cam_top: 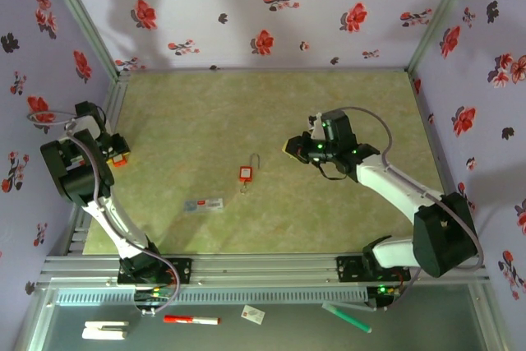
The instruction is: Unlock with the key
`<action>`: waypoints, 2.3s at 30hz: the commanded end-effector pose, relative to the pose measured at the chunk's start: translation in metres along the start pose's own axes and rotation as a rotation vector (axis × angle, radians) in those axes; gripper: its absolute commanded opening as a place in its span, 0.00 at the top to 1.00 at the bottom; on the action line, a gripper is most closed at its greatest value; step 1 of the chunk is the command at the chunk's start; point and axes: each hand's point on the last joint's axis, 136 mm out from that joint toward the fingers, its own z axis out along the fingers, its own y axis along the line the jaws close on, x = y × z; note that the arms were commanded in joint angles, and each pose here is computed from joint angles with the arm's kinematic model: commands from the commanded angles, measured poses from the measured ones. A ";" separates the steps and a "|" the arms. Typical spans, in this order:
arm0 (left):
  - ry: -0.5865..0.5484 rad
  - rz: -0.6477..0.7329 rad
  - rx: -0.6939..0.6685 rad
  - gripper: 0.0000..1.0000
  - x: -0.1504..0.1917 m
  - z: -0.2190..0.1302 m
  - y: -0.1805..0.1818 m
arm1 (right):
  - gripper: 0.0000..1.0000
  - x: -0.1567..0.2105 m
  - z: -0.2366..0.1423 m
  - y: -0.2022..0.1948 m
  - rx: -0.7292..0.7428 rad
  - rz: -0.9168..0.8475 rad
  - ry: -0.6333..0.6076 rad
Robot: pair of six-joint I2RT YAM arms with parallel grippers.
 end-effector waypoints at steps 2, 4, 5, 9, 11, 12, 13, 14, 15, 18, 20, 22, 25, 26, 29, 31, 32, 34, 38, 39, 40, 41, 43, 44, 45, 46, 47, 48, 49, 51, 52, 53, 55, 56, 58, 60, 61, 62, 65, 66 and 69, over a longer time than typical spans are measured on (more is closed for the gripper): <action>0.054 0.014 0.022 0.58 0.010 0.009 -0.008 | 1.00 -0.009 -0.001 0.015 -0.044 -0.011 -0.012; 0.073 0.017 0.025 0.60 0.016 0.014 -0.010 | 1.00 -0.009 0.000 0.015 -0.044 -0.007 -0.009; 0.082 0.018 0.031 0.60 0.018 0.016 -0.012 | 1.00 -0.010 0.000 0.016 -0.046 -0.006 -0.009; 0.097 0.011 0.047 0.64 0.024 0.018 -0.017 | 1.00 -0.009 0.000 0.018 -0.048 -0.007 -0.007; 0.102 -0.001 0.051 0.67 0.027 0.016 -0.019 | 1.00 -0.010 0.000 0.018 -0.047 -0.008 -0.009; 0.106 -0.008 0.060 0.69 0.028 0.016 -0.021 | 1.00 -0.010 -0.001 0.018 -0.046 -0.007 -0.009; 0.109 -0.013 0.069 0.70 0.029 0.016 -0.023 | 1.00 -0.010 0.000 0.019 -0.047 -0.008 -0.010; 0.111 -0.023 0.076 0.71 0.030 0.014 -0.027 | 1.00 -0.010 -0.001 0.020 -0.048 -0.009 -0.011; 0.112 -0.033 0.091 0.73 0.031 0.011 -0.031 | 1.00 -0.010 -0.001 0.020 -0.048 -0.009 -0.012; 0.101 -0.076 0.155 0.77 0.036 -0.002 -0.052 | 1.00 -0.010 -0.001 0.020 -0.034 -0.019 -0.014; 0.097 -0.135 0.211 0.81 0.041 -0.013 -0.067 | 1.00 -0.009 -0.001 0.018 -0.019 -0.027 -0.016; 0.094 -0.200 0.302 0.84 0.046 -0.024 -0.087 | 1.00 -0.009 -0.001 0.016 -0.009 -0.037 -0.016; 0.089 -0.306 0.430 0.87 0.059 -0.044 -0.117 | 1.00 -0.006 0.000 0.014 0.022 -0.077 -0.009; 0.095 -0.337 0.473 0.87 0.065 -0.050 -0.129 | 1.00 -0.004 0.002 0.012 0.042 -0.093 0.000; 0.081 -0.398 0.582 0.90 0.077 -0.074 -0.162 | 1.00 0.005 0.011 0.013 0.090 -0.162 0.030; 0.071 -0.454 0.663 0.91 0.083 -0.090 -0.182 | 1.00 0.012 0.020 0.018 0.097 -0.202 0.052; 0.068 -0.488 0.707 0.91 0.088 -0.098 -0.193 | 1.00 0.016 0.026 0.025 0.077 -0.225 0.059; 0.058 -0.564 0.799 0.92 0.094 -0.114 -0.212 | 1.00 0.023 0.037 0.038 0.045 -0.274 0.061; 0.050 -0.724 0.951 0.92 0.108 -0.140 -0.247 | 1.00 0.032 0.054 0.068 0.008 -0.404 0.030; 0.053 -0.754 0.975 0.93 0.110 -0.144 -0.253 | 1.00 0.032 0.056 0.074 -0.004 -0.420 0.017; 0.056 -0.783 1.011 0.94 0.113 -0.150 -0.260 | 1.00 0.030 0.060 0.078 -0.019 -0.433 0.001; 0.064 -0.800 1.042 0.94 0.116 -0.155 -0.268 | 1.00 0.029 0.063 0.081 -0.030 -0.438 -0.008; 0.076 -0.809 1.083 0.95 0.120 -0.167 -0.281 | 1.00 0.029 0.070 0.085 -0.048 -0.443 -0.007; 0.086 -0.807 1.098 0.96 0.124 -0.172 -0.288 | 1.00 0.029 0.074 0.086 -0.051 -0.445 -0.005; 0.098 -0.804 1.108 0.96 0.127 -0.175 -0.295 | 1.00 0.028 0.076 0.087 -0.055 -0.448 -0.005; 0.107 -0.796 1.128 0.96 0.128 -0.180 -0.301 | 1.00 0.028 0.079 0.088 -0.059 -0.451 -0.006; 0.120 -0.795 1.143 0.96 0.131 -0.183 -0.307 | 1.00 0.028 0.081 0.087 -0.056 -0.449 -0.010; 0.127 -0.800 1.152 0.97 0.132 -0.185 -0.309 | 1.00 0.028 0.083 0.087 -0.052 -0.452 -0.010; 0.132 -0.801 1.161 0.97 0.134 -0.187 -0.312 | 1.00 0.028 0.086 0.085 -0.046 -0.454 -0.009; 0.143 -0.793 1.169 0.97 0.136 -0.189 -0.317 | 1.00 0.028 0.089 0.084 -0.043 -0.452 -0.010; 0.150 -0.791 1.171 0.97 0.138 -0.190 -0.318 | 1.00 0.026 0.090 0.083 -0.037 -0.452 -0.019; 0.154 -0.789 1.171 0.97 0.139 -0.190 -0.320 | 1.00 0.025 0.090 0.082 -0.030 -0.453 -0.026; 0.159 -0.785 1.168 0.97 0.141 -0.190 -0.320 | 1.00 0.021 0.088 0.084 -0.031 -0.464 -0.046; 0.161 -0.785 1.169 0.98 0.143 -0.189 -0.320 | 1.00 0.020 0.088 0.087 -0.034 -0.469 -0.049; 0.164 -0.786 1.164 0.98 0.144 -0.187 -0.320 | 1.00 0.018 0.088 0.092 -0.046 -0.471 -0.052; 0.169 -0.787 1.162 0.98 0.146 -0.186 -0.320 | 1.00 0.017 0.091 0.095 -0.054 -0.472 -0.047; 0.170 -0.787 1.162 0.99 0.146 -0.185 -0.321 | 1.00 0.016 0.092 0.097 -0.056 -0.473 -0.049; 0.170 -0.788 1.161 0.99 0.146 -0.185 -0.321 | 1.00 0.015 0.093 0.098 -0.056 -0.474 -0.052; 0.169 -0.787 1.163 1.00 0.146 -0.185 -0.320 | 1.00 0.014 0.095 0.101 -0.061 -0.475 -0.050; 0.171 -0.785 1.163 1.00 0.146 -0.184 -0.321 | 1.00 0.014 0.096 0.103 -0.070 -0.474 -0.048; 0.176 -0.779 1.163 1.00 0.147 -0.184 -0.322 | 1.00 0.014 0.100 0.103 -0.071 -0.471 -0.040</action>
